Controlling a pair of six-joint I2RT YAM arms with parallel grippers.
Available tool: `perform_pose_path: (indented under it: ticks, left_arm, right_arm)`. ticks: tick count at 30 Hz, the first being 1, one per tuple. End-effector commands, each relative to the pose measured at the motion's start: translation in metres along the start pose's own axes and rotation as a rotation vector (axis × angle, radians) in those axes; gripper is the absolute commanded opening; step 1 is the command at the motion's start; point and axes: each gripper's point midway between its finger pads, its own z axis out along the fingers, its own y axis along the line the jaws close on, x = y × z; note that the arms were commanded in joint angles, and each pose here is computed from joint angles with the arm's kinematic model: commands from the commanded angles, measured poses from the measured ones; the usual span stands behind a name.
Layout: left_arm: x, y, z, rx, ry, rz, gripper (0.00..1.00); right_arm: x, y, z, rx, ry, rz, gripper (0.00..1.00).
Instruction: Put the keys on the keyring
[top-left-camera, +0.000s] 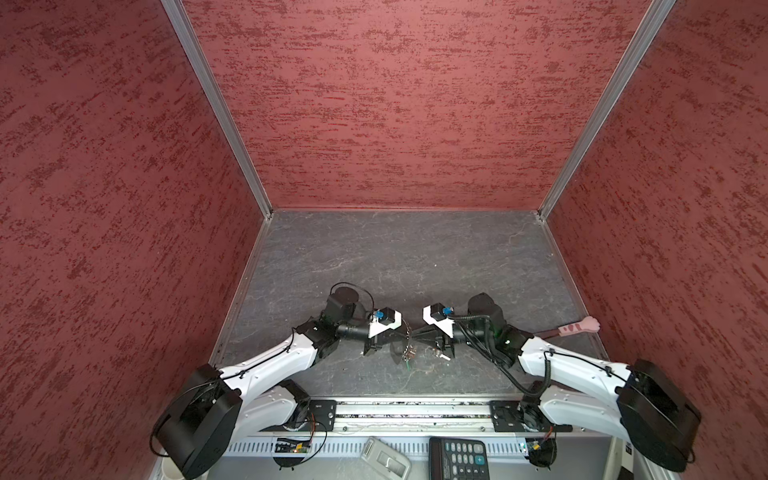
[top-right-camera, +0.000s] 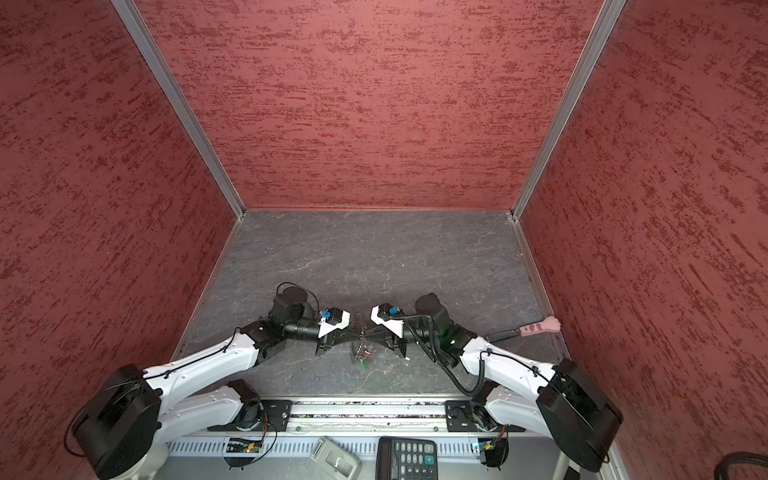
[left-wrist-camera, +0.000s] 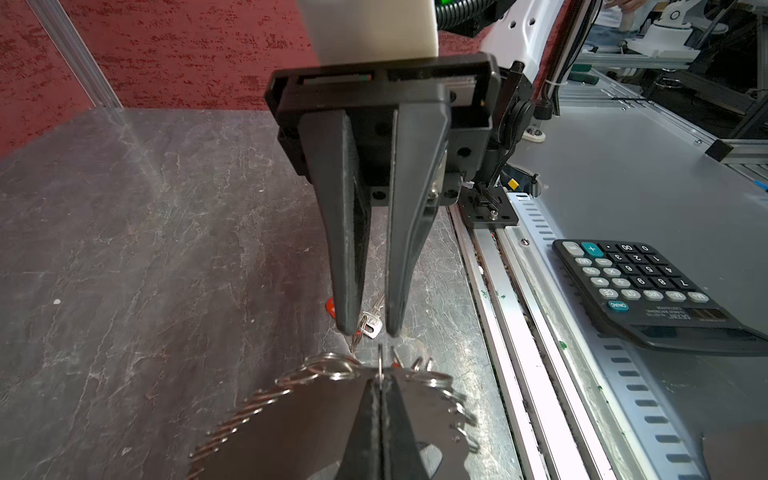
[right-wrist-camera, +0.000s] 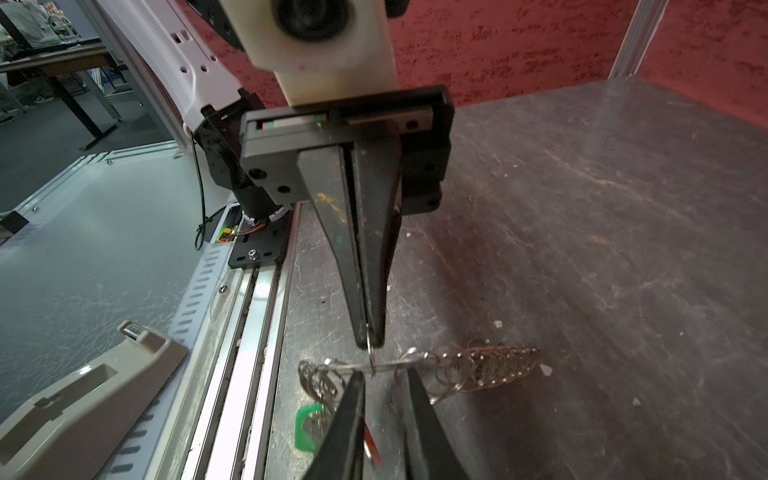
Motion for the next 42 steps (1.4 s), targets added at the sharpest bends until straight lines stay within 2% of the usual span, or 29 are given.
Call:
perform_pose_path:
  ticks: [1,14,33,42]
  left_arm:
    - [-0.002,-0.002,0.001,0.027,0.004,0.013,0.00]
    - [0.000,-0.006,0.007,0.067,0.019,-0.004,0.00]
    - [0.002,-0.004,0.008,0.055,0.022,-0.010,0.00]
    - [0.003,-0.002,0.009,0.053,0.024,-0.014,0.00]
  right_arm:
    - [-0.004,0.000,0.001,-0.019,0.021,-0.015,0.19]
    - [-0.012,0.006,0.006,-0.082,-0.026,0.001,0.16]
    - [-0.006,0.013,0.017,-0.110,-0.001,0.008,0.12]
    - [-0.007,0.010,0.020,-0.089,0.007,0.003,0.00]
